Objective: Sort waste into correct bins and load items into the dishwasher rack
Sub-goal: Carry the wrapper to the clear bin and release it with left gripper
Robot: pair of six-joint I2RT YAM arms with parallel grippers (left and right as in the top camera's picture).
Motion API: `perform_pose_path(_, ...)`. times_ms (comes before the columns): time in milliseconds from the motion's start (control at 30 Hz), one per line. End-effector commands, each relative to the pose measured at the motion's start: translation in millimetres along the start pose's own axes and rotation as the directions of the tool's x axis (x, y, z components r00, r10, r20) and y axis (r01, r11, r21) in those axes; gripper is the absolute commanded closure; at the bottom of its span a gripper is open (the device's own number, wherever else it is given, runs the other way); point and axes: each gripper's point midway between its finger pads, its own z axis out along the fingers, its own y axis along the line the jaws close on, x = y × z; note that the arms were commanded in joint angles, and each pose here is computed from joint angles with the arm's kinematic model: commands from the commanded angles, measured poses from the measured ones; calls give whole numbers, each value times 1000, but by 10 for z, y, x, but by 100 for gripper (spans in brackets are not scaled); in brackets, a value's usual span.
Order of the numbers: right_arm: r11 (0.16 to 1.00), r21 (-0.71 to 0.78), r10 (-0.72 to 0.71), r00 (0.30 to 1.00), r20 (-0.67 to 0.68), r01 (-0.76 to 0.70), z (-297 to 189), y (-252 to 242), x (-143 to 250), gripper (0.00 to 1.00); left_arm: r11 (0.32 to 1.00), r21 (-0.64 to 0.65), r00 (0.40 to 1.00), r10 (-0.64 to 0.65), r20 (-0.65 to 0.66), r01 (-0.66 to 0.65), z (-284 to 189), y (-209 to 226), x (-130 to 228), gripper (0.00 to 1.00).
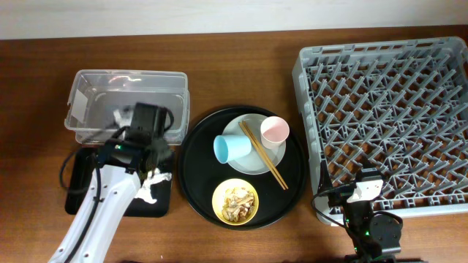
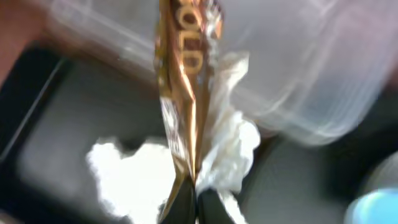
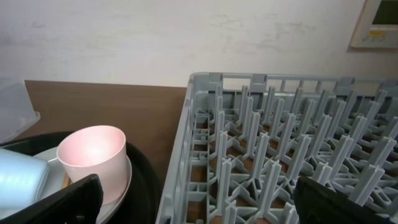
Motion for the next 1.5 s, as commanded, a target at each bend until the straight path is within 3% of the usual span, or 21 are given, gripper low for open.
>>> perform_pose_path(0,1000,-1,-3,1000,-2,3,0,5,20,1,989,143,987,4,159,-27,-109,-337,-477,100)
perform_pose_path(133,1000,-1,-3,1000,-2,3,0,5,20,1,982,189,972,-37,233,-8,-27,-515,-701,100)
perform_pose_path(300,1000,-1,-3,1000,-2,3,0,5,20,1,986,162,974,3,226,-41,376,-664,-709,96)
perform_pose_path(333,1000,-1,-3,1000,-2,3,0,5,20,1,985,155,972,32,231,-69,447,-696,-713,82)
perform_pose_path(367,1000,-1,-3,1000,-2,3,0,5,20,1,985,152,971,46,234,-84,481,-712,-715,60)
perform_pose_path(400,1000,-1,-3,1000,-2,3,0,5,20,1,984,153,970,48,237,-87,496,-723,-722,51)
perform_pose_path(533,1000,-1,-3,1000,-2,3,0,5,20,1,982,158,962,62,266,-107,431,-737,-786,40)
perform_pose_path(600,1000,-1,-3,1000,-2,3,0,5,20,1,980,155,958,80,274,-126,361,-717,-802,40)
perform_pose_path(700,1000,-1,-3,1000,-2,3,0,5,20,1,982,130,970,108,220,-138,132,-559,-701,58)
perform_pose_path(767,1000,-1,-3,1000,-2,3,0,5,20,1,987,98,984,114,138,-128,-84,-349,-516,62)
perform_pose_path(833,1000,-1,-3,1000,-2,3,0,5,20,1,998,49,999,28,20,-29,-335,-22,-177,61)
perform_pose_path(967,1000,-1,-3,1000,-2,3,0,5,20,1,999,-23,995,-47,-87,45,-516,270,161,60)
perform_pose_path(1033,1000,-1,-3,1000,-2,3,0,5,20,1,994,-54,986,-106,-127,100,-496,333,295,55)
perform_pose_path(1100,1000,-1,-3,1000,-2,3,0,5,20,1,987,-71,974,-152,-169,142,-391,346,459,45)
perform_pose_path(1267,1000,-1,-3,1000,-2,3,0,5,20,2,953,-101,940,-299,-166,285,-41,352,705,41)
perform_pose_path(1467,1000,-2,-3,1000,-2,3,0,8,20,1,936,-87,926,-351,-135,342,264,349,862,41)
